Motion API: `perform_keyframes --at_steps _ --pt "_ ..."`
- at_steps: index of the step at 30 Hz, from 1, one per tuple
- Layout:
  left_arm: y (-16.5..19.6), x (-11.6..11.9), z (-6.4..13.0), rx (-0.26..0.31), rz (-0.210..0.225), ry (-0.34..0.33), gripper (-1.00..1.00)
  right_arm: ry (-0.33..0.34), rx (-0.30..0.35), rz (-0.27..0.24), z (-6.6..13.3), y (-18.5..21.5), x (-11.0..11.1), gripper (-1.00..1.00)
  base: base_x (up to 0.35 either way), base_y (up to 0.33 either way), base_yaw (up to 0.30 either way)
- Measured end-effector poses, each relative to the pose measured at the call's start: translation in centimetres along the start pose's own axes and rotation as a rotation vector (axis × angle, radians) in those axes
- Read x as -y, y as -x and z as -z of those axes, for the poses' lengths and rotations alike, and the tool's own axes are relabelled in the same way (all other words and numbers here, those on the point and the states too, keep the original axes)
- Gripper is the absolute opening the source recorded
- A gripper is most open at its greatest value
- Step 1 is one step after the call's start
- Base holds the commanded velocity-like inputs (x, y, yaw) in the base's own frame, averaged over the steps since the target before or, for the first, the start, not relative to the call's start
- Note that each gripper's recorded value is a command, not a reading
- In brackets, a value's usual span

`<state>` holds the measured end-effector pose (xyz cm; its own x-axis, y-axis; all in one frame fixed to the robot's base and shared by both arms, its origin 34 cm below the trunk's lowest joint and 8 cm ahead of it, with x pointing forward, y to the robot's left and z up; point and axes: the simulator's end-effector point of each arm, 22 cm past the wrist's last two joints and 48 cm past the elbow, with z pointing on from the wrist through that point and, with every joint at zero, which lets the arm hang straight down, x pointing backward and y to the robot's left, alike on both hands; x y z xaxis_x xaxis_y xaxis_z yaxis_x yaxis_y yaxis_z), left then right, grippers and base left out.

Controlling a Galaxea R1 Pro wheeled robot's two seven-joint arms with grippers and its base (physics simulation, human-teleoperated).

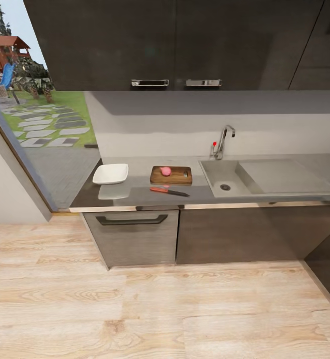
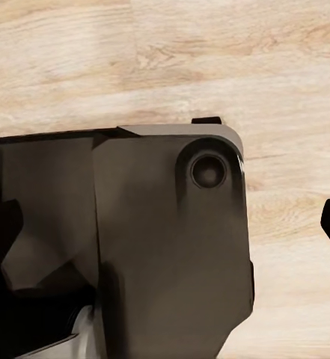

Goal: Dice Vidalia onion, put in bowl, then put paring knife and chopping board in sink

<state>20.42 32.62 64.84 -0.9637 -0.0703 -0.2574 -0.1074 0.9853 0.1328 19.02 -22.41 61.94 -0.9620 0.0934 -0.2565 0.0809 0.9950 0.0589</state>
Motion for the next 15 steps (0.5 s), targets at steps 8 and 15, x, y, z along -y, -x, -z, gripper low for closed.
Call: perform_keyframes --at_steps 8,15 --pt "-0.09 -0.04 0.00 -0.002 0.001 0.001 1.00 0.000 0.000 0.000 0.00 0.02 0.01 1.00 0.000 0.000 0.000" --pt "-0.08 -0.10 -0.01 -0.002 0.001 0.001 1.00 0.003 -0.002 -0.001 0.01 -0.09 -0.25 1.00 0.000 0.000 0.000"
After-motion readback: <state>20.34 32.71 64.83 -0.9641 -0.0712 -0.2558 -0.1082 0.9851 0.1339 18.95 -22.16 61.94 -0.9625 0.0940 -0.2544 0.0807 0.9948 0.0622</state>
